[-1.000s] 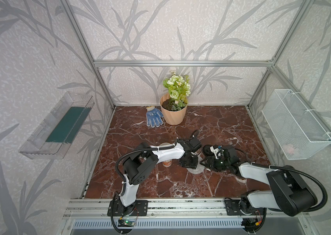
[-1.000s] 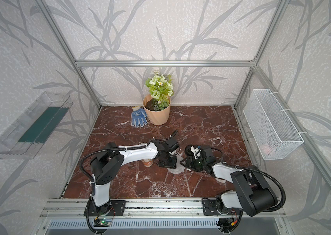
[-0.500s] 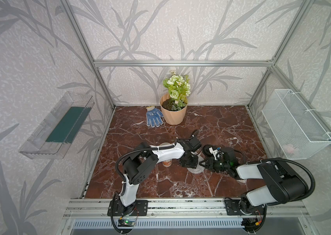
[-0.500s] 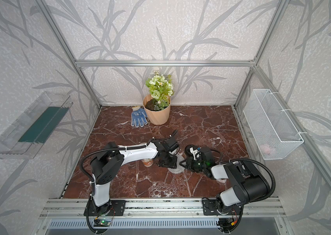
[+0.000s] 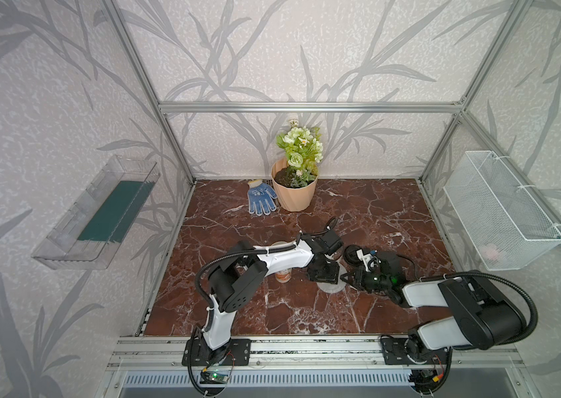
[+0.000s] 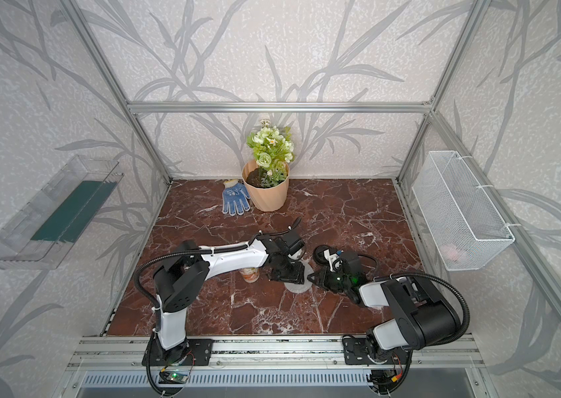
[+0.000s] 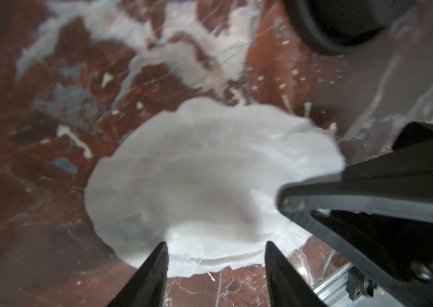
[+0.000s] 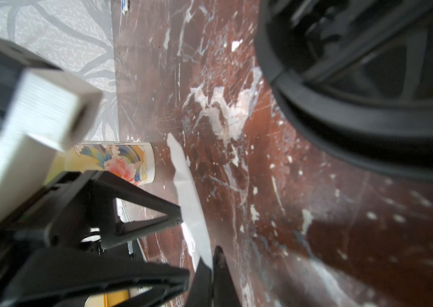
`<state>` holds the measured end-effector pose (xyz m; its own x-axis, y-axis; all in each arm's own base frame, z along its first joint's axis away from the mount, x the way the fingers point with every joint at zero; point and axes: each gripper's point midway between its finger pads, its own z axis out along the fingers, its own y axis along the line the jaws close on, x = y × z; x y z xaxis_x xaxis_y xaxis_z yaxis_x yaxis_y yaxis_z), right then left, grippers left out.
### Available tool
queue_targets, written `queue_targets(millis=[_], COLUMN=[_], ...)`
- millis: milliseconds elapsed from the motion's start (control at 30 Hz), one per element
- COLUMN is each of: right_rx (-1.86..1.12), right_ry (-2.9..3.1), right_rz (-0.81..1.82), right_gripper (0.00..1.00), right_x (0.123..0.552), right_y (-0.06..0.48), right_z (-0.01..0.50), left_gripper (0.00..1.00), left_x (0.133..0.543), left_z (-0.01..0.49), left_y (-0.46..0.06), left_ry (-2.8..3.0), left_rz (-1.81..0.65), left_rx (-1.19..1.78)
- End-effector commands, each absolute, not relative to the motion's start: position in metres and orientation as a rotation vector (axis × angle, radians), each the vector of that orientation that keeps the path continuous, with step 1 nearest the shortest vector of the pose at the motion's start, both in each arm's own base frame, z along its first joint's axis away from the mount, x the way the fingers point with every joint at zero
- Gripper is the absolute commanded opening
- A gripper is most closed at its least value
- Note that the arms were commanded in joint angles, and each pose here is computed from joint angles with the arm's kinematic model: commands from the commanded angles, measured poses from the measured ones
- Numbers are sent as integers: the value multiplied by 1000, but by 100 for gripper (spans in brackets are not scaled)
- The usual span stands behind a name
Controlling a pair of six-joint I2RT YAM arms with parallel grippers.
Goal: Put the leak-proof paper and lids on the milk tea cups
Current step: Pick up the leak-proof paper from the center of the board, then place the leak-proof paper at the cup.
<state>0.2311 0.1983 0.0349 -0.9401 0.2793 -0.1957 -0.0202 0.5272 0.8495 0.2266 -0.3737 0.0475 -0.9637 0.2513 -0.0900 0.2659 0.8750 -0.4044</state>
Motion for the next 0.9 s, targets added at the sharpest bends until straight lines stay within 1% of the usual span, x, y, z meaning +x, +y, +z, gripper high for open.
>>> queue_targets(millis=[0,67,133,200,267,367,433,533,667,867], right_rx=[196,179,163,156,160,157,143,88,-40,-150], right_ry=[2409,2393,2384,2368,2322,2254,2216,2186,2194,2249], right_rz=[1385,1371,1344,1324,1336,1378,1430,1499,1567,1659], right_gripper=[0,0,0,0,0,0,0,0,0,0], right_x=[233,232,232,231,233,235,236,237,239,246], right_y=[197,195,192,190,189,191,196,214,254,314], right_z=[53,68,84,103,128,166,190,222,249,259], left_gripper=[67,70,74,75,75,76,79,79,80,88], left_x=[246,253,261,274,291,306,308,305,295,281], left_z=[138,182,214,238,252,256,251,233,215,223], left_y=[-394,-388,-370,-342,-296,-229,-191,-147,-121,-103], left_ry=[2799,2696,2618,2540,2504,2494,2495,2506,2479,2360], left_rz=[-841,-871,-857,-829,-736,-622,-576,-580,-692,-821], left_rx=[438,431,387,314,217,58,-51,-220,-393,-538])
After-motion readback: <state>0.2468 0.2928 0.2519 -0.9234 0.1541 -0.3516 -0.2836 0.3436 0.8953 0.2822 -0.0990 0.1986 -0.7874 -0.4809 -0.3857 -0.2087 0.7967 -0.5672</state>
